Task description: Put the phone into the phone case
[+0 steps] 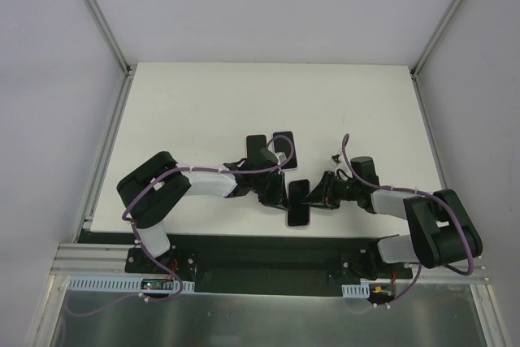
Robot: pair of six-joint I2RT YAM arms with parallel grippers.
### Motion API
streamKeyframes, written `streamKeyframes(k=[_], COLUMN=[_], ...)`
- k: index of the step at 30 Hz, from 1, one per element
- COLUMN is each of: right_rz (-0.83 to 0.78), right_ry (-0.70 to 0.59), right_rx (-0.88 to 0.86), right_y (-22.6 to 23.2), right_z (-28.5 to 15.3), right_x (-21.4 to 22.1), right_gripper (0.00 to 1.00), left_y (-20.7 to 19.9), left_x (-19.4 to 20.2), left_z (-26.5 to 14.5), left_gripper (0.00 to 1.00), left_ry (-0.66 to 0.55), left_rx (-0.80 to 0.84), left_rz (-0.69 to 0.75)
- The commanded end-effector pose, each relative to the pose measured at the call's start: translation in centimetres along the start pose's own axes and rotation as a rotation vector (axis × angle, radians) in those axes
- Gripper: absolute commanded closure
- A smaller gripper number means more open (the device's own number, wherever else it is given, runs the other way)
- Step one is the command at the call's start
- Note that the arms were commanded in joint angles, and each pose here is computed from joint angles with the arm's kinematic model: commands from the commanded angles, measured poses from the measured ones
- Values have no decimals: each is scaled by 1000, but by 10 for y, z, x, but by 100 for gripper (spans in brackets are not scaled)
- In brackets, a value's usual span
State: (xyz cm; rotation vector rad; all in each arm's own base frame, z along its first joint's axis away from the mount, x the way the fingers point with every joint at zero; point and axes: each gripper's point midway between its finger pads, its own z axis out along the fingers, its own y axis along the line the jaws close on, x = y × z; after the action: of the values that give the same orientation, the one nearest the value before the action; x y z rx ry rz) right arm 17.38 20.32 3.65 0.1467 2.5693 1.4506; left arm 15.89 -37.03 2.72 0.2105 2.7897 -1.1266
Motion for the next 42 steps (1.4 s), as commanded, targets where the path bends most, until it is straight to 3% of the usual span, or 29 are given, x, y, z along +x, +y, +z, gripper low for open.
streamKeyframes(k=[1,2,5,21,24,25,29,31,35,39,42], right_rz=[-29,-30,-53,-32,-29,-29,-29,-30,-31,-44,-44], right_ry=[77,81,96,88,72,66,50,44,49,55,57], right_rx=[-131,-135,-167,-167,-138,-132,-114,-104,-31,-34,11], right_y=[29,29,36,34,30,29,27,26,14,18,12], right_z=[-1,-2,-5,-12,-12,-12,-11,-10,-10,-12,-14], right_x=[5,7,11,24,23,22,19,18,18,16,17], right_gripper=[92,74,56,48,55,67,93,98,99,84,60], left_y=[-4,-5,-4,1,1,1,1,1,1,0,-1], left_x=[6,5,5,6,6,6,5,6,6,5,5], left_z=[3,3,3,5,5,6,5,4,3,2,2], left_gripper=[84,84,85,85,85,85,85,84,84,84,84], left_ry=[9,8,11,8,8,8,5,4,2,0,0], left_rx=[21,20,18,-1,-2,-4,-4,-5,-4,-1,-1], left_rz=[28,28,27,17,16,16,12,13,11,14,13])
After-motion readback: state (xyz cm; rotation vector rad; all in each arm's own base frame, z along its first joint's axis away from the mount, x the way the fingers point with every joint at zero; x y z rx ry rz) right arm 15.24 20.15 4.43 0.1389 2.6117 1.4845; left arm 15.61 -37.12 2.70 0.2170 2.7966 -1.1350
